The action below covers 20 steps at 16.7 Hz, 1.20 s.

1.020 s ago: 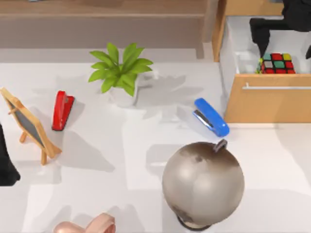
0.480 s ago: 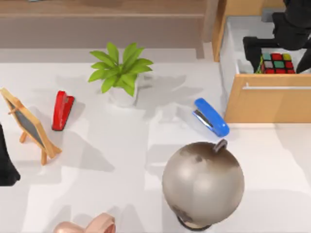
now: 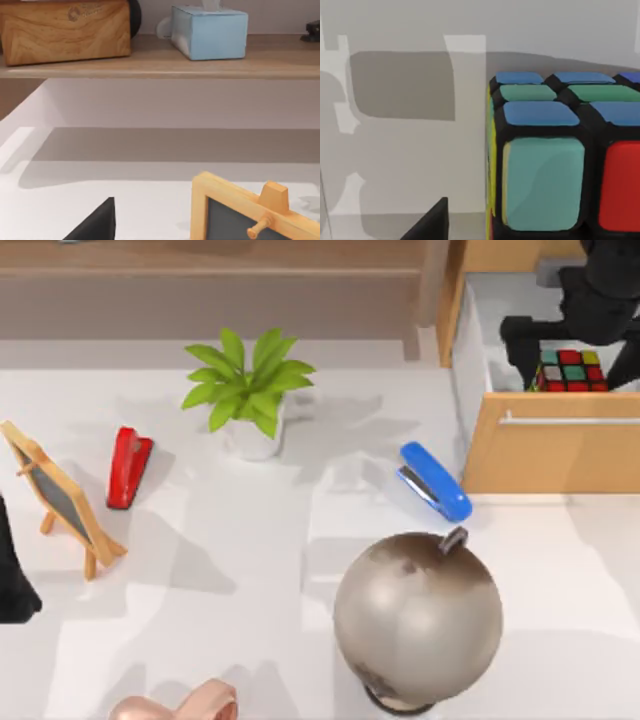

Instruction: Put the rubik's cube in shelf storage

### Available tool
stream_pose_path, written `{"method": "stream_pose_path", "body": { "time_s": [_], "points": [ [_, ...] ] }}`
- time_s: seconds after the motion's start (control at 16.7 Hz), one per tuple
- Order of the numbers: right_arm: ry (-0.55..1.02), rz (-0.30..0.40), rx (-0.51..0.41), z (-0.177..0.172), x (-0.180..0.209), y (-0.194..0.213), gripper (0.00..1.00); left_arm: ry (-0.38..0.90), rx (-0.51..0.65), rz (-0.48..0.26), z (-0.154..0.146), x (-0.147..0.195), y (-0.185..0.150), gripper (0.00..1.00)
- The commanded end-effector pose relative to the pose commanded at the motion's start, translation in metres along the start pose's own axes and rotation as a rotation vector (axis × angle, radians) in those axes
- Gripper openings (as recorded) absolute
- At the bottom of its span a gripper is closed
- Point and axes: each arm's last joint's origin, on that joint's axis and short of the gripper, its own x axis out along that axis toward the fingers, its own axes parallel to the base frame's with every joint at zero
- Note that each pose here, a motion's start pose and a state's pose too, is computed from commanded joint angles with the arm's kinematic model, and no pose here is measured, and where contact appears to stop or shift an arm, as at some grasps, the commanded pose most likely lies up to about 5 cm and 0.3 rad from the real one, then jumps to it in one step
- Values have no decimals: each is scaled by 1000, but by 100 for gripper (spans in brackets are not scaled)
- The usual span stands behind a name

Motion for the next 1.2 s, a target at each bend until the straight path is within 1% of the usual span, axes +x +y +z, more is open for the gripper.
{"method": "stream_pose_path", "body": {
  "time_s": [0.6,0.66,1.2],
  "points": [
    [0,0,0,0,0,0,2,0,0,0,0,0,0,100],
    [0,0,0,0,0,0,0,0,0,0,0,0,0,100],
    [0,-1,-1,-1,-1,1,0,0,0,0,0,0,0,100]
  ]
}}
